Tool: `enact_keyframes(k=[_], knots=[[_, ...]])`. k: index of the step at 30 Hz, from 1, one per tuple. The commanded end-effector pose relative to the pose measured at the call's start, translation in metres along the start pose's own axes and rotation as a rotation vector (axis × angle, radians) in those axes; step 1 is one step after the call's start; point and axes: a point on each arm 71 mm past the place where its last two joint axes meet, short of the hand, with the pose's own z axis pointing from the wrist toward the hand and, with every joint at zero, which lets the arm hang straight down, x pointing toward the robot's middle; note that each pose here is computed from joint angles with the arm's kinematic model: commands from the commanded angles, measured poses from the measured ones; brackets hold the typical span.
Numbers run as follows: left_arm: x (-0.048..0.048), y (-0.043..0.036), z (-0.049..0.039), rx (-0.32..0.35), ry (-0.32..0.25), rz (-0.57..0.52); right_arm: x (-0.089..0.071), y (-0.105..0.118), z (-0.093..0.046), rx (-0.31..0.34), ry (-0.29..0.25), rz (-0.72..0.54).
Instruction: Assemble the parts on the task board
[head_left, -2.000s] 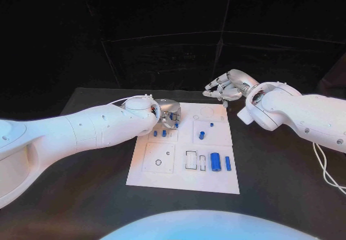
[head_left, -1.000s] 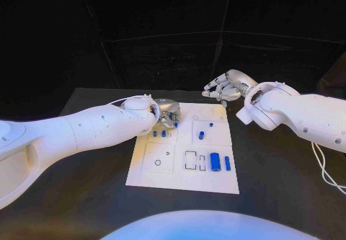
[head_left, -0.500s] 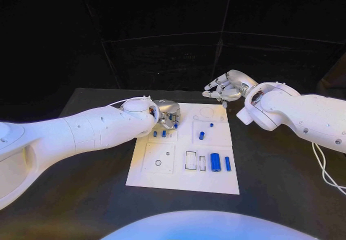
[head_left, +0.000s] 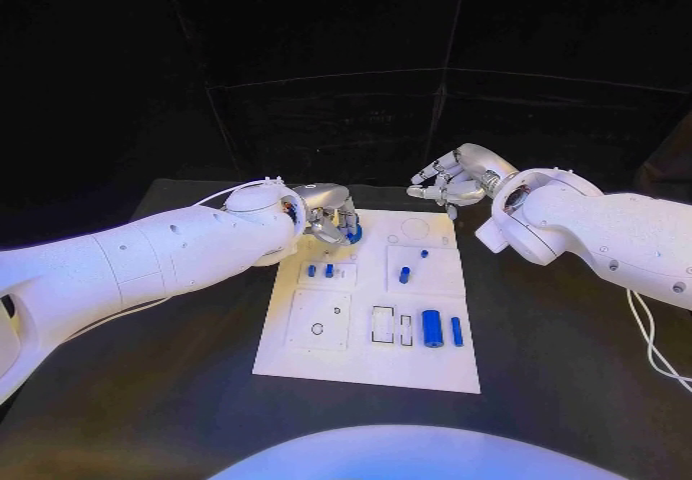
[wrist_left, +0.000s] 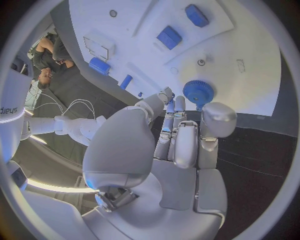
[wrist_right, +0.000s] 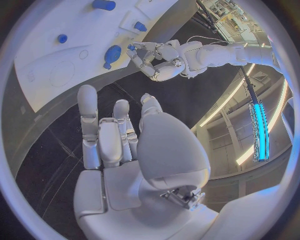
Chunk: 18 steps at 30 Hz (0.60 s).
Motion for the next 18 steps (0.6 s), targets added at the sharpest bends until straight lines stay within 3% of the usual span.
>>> enact_keyframes(k=[1,11,18], knots=[[-0.0036,0.0025,-0.0034,-0.016,-0.01,-0.033,-0.001,0.001,0.0,-0.004,0.005,0.001],[-0.006,0.025,-0.0172,-0.084,0.034,-0.051,-0.001,-0.001,0.0,0.002,0.006,0.0],[-0.0009,0.037,-0.0207,-0.115,0.061,-0.056,-0.001,0.0,0.0,-0.001,0.007,0.0]])
